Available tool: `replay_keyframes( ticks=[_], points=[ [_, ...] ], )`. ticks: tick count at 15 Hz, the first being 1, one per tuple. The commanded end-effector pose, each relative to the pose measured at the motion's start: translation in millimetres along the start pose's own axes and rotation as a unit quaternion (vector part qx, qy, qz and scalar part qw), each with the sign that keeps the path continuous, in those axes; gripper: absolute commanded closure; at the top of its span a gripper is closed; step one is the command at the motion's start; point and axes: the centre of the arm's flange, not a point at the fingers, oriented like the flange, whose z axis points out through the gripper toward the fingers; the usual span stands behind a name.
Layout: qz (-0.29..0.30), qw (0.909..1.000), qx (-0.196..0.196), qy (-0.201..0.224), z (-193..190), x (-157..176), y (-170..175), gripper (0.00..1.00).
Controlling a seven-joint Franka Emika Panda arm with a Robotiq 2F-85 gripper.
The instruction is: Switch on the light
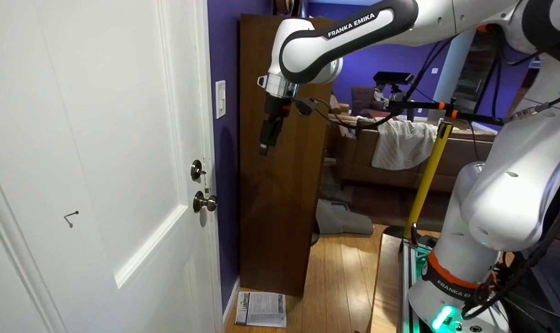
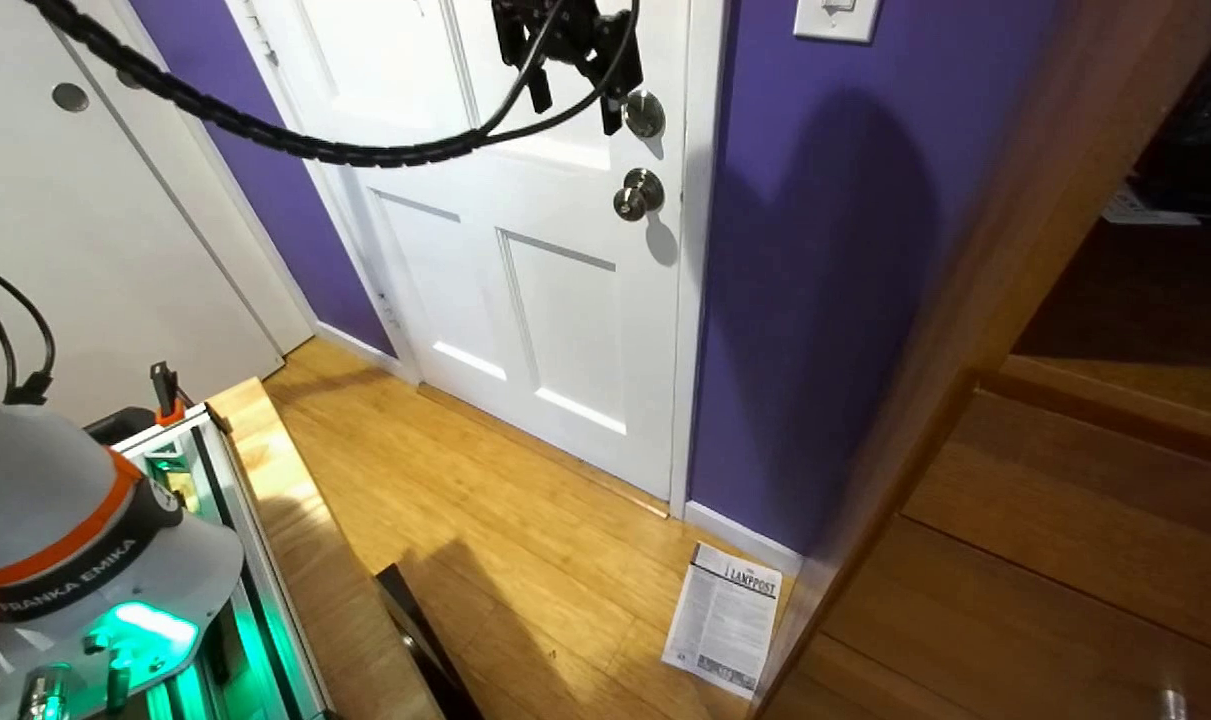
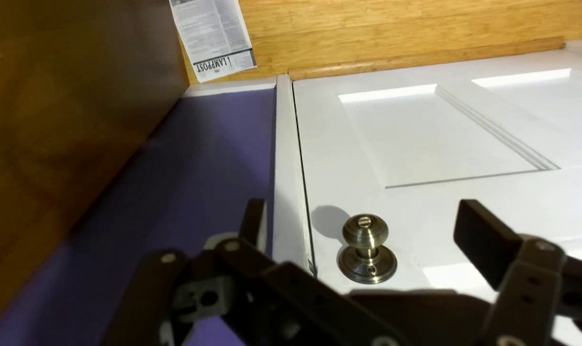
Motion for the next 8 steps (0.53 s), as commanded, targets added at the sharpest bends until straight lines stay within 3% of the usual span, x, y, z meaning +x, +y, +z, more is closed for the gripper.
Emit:
replay_keyframes(
  ticks=[1, 2, 4, 8],
  points=[
    [0.008, 0.9980, -0.048, 0.040, 26, -7, -53, 0.00],
    [0.000, 0.9994, -0.022, 0.028, 11, 5, -30, 0.00],
    [-0.001, 0.9988, -0.031, 0.037, 22, 5, -50, 0.00],
    [0.003, 0.9987, -0.032, 0.039, 22, 4, -49, 0.00]
  ],
)
